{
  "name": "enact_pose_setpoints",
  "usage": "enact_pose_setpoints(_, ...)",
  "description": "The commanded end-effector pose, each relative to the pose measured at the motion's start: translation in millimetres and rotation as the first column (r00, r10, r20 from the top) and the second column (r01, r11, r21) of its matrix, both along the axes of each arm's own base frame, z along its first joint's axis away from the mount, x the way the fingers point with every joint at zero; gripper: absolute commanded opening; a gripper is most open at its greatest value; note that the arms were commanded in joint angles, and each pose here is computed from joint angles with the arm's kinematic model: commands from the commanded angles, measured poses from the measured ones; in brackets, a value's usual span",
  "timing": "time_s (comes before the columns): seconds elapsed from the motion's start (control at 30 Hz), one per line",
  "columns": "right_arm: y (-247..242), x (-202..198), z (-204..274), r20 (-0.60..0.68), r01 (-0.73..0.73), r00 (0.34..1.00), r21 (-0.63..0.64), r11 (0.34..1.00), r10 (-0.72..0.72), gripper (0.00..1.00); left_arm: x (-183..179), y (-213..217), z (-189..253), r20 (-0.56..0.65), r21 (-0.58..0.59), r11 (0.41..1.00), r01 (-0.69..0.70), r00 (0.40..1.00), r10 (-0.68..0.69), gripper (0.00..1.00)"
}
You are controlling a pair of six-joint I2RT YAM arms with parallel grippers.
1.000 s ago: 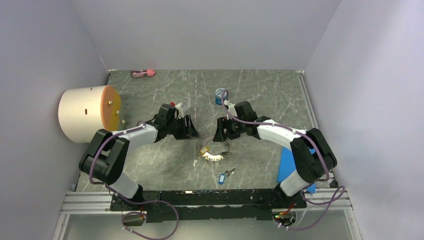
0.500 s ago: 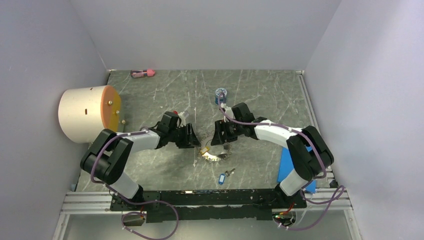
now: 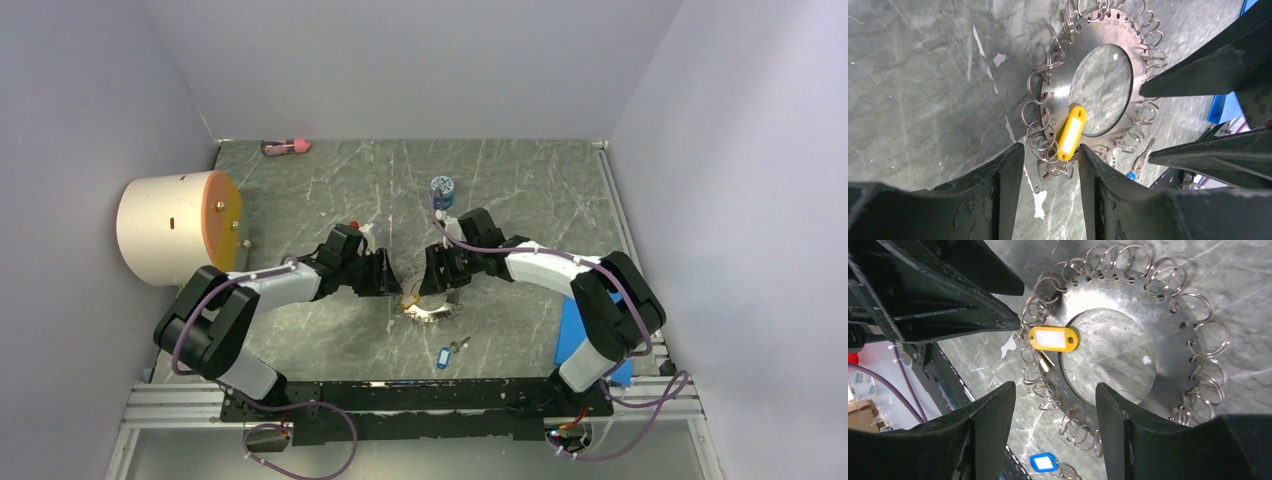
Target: Put the keys on the keyring
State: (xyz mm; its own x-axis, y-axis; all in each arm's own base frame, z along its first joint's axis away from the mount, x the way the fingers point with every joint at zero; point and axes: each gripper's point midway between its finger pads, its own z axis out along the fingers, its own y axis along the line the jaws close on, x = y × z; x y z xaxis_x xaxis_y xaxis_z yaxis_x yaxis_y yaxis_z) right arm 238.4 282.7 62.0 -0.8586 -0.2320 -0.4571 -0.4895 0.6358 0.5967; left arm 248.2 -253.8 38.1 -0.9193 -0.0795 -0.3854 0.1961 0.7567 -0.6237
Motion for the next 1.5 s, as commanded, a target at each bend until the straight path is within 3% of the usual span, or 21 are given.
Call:
enact_pose_setpoints(0.0, 10, 3, 6, 0.028, -0.034, 0.999, 0.009, 0.999, 0.033, 0.62, 12, 4, 19, 0.081, 0.025, 1.000, -0.014, 0.997, 0.012, 0.49)
enact_pose_setpoints(0.5, 12, 2, -1, 0.007, -0.058, 0.998, -0.017, 0.998, 0.058, 0.59, 23, -4, 7, 0.028, 0.015, 0.999, -0.040, 0.999, 0.040, 0.43)
enact_pose_setpoints(1.0, 14, 6, -1, 0.014, -0.072, 0.997, -0.033, 0.997, 0.072, 0.57, 38, -7, 9, -0.032, -0.148, 0.983, -0.105, 0.994, 0.101, 0.31)
enact_pose_setpoints(1.3, 13, 7, -2, 0.016, -0.070, 0.997, -0.035, 0.997, 0.071, 0.57, 29, 19, -6, -0.091, -0.012, 0.976, -0.220, 0.972, 0.218, 0.30)
enact_pose_setpoints(1.47, 15, 7, -3, 0.012, -0.076, 0.997, -0.034, 0.997, 0.077, 0.57, 18, 12, -17, -0.179, -0.079, 0.965, -0.252, 0.956, 0.235, 0.27)
